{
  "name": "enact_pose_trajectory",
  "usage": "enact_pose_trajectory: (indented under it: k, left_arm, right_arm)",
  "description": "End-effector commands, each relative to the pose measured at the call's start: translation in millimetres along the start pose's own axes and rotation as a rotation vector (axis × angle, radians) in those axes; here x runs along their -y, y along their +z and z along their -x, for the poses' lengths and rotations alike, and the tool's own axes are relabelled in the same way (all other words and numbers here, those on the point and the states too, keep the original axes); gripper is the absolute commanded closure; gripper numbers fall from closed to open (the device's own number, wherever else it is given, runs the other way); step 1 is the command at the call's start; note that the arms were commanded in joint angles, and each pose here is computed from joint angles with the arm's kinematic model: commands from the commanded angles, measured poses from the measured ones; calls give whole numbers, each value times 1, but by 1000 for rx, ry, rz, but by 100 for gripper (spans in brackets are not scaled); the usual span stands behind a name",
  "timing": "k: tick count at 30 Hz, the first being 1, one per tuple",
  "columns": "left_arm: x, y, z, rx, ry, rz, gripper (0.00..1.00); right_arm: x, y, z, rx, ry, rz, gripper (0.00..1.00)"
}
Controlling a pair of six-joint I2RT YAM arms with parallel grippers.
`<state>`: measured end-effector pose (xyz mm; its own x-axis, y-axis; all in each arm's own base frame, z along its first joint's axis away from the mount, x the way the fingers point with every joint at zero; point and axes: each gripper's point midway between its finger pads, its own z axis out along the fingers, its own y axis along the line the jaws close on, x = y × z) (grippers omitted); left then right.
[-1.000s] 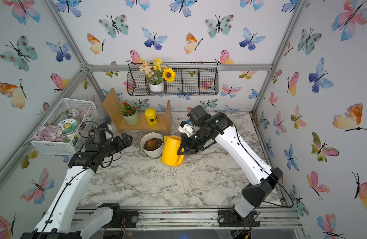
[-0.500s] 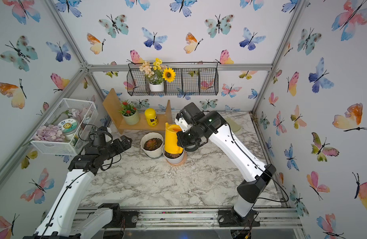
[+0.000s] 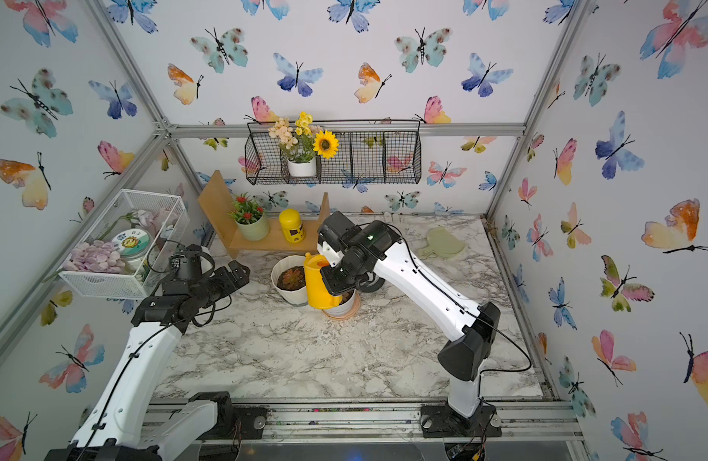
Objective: Water the succulent around the soil edge
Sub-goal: Water the soil of the potted plant with water.
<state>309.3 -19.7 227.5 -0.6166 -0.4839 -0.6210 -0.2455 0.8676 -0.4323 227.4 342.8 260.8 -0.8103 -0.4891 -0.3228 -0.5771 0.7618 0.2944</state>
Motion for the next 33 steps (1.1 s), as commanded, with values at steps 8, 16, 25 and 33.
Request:
enact_pose_trajectory:
  k: [8,16,25,33]
  left_arm:
    - [-11,11,-5,-13,15,38,1]
    - [-16,24,-14,-33,24,39,1]
    - [-11,32,-16,-49,21,6,1]
    - [-6,45,-25,-126,17,-22,2]
  right_arm:
    - [-25,-7,-16,-79,89,107,99]
    - [-35,11,-11,-119,90,118,99]
    - [-41,15,-12,-146,166,138,99]
    - [-49,20,-13,-164,183,149,99]
